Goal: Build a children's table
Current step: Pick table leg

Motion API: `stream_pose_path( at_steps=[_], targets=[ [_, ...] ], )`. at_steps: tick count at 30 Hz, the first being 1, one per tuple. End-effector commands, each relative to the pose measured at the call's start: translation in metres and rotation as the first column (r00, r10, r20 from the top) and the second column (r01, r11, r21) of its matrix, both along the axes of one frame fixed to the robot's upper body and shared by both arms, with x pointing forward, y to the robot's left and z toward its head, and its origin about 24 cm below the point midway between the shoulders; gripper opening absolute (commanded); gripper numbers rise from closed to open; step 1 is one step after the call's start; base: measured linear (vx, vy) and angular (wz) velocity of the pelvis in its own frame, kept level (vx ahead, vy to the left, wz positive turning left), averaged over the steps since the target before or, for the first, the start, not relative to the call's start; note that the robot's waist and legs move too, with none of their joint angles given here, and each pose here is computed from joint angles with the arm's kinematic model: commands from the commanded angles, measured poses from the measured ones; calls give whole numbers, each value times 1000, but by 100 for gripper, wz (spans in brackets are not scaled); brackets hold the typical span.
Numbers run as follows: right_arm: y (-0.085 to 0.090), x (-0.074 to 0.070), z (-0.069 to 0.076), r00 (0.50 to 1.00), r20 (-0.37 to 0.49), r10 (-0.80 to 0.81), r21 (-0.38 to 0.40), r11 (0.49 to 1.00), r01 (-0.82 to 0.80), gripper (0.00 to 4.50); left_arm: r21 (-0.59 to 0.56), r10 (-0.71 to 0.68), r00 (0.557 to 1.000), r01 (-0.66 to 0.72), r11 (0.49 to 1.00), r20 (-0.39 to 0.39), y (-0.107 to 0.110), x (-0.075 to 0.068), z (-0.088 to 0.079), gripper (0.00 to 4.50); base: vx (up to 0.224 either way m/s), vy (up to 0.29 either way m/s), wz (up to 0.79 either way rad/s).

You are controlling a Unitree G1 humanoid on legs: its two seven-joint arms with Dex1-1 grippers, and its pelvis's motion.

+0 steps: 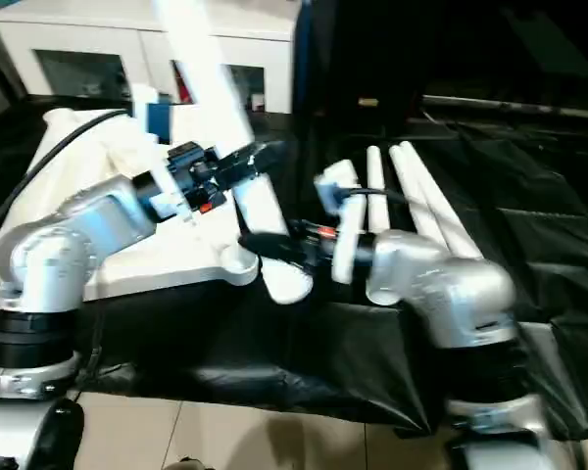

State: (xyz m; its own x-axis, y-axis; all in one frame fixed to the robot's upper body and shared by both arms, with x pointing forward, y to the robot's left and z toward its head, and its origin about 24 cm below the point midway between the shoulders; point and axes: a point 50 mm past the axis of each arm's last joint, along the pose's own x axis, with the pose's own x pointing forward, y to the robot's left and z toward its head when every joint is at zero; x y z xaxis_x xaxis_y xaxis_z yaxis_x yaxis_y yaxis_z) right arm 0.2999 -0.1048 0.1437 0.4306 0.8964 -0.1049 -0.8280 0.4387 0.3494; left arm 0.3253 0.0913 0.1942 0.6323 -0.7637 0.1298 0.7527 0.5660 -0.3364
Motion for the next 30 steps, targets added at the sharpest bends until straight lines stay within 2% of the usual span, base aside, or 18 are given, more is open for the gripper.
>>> stream_pose_path(
  at_steps=[1, 2, 3, 5, 7, 8, 10, 12, 14, 22, 26, 28, 30],
  targets=[
    [-2, 3, 7, 997, 49, -64, 5, 998, 64, 203, 48, 61, 998, -61, 997, -14, -4, 1, -1, 297, 0, 0, 0],
    [1, 4, 8, 996, 54, -77, 11, 997, 77, 201, 38, 63, 998, -62, 997, -27, -7, -1, -2, 300, 0, 0, 0],
    [6, 3, 8, 994, 62, -85, 15, 996, 84, 195, 17, 58, 998, -58, 998, -40, -11, -3, -3, 276, 0, 0, 0],
    [8, 3, 8, 994, 67, -91, 14, 996, 90, 194, 7, 63, 997, -62, 998, -52, -13, -2, -5, 265, 0, 0, 0],
    [12, 3, 8, 992, 76, -103, 12, 995, 103, 194, 2, 112, 990, -112, 994, -86, -14, 2, -7, 262, 0, 0, 0],
    [13, 4, 8, 990, 81, -114, 10, 993, 114, 193, -7, 141, 985, -142, 990, -95, -13, 4, -7, 247, 0, 0, 0],
    [15, 4, 8, 989, 86, -121, 8, 993, 121, 193, -21, 166, 981, -169, 985, -99, -10, 6, -6, 225, 0, 0, 0],
    [15, 3, 8, 988, 89, -124, 4, 992, 124, 193, -48, 176, 980, -181, 982, -97, -6, 8, -2, 227, 0, 0, 0],
    [14, 3, 8, 988, 90, -126, 2, 992, 126, 193, -55, 183, 978, -189, 980, -96, -4, 9, 0, 202, 0, 0, 0],
    [13, 1, 5, 989, 99, -112, -14, 993, 114, 193, -92, 189, 980, -194, 977, -64, 8, 10, 11, 196, 0, 0, 0],
    [12, 2, 5, 980, 167, -110, -53, 991, 120, 193, -78, 85, 996, -85, 993, -9, 7, 2, 13, 195, 0, 0, 0],
    [12, 3, 5, 978, 174, -111, -56, 991, 122, 193, -76, 67, 998, -67, 995, -1, 6, 0, 13, 195, 0, 0, 0],
    [11, 3, 5, 979, 172, -105, -54, 992, 116, 248, -74, 30, 999, -29, 997, 17, 4, -3, 13, 193, 0, 0, 0]
  ],
)
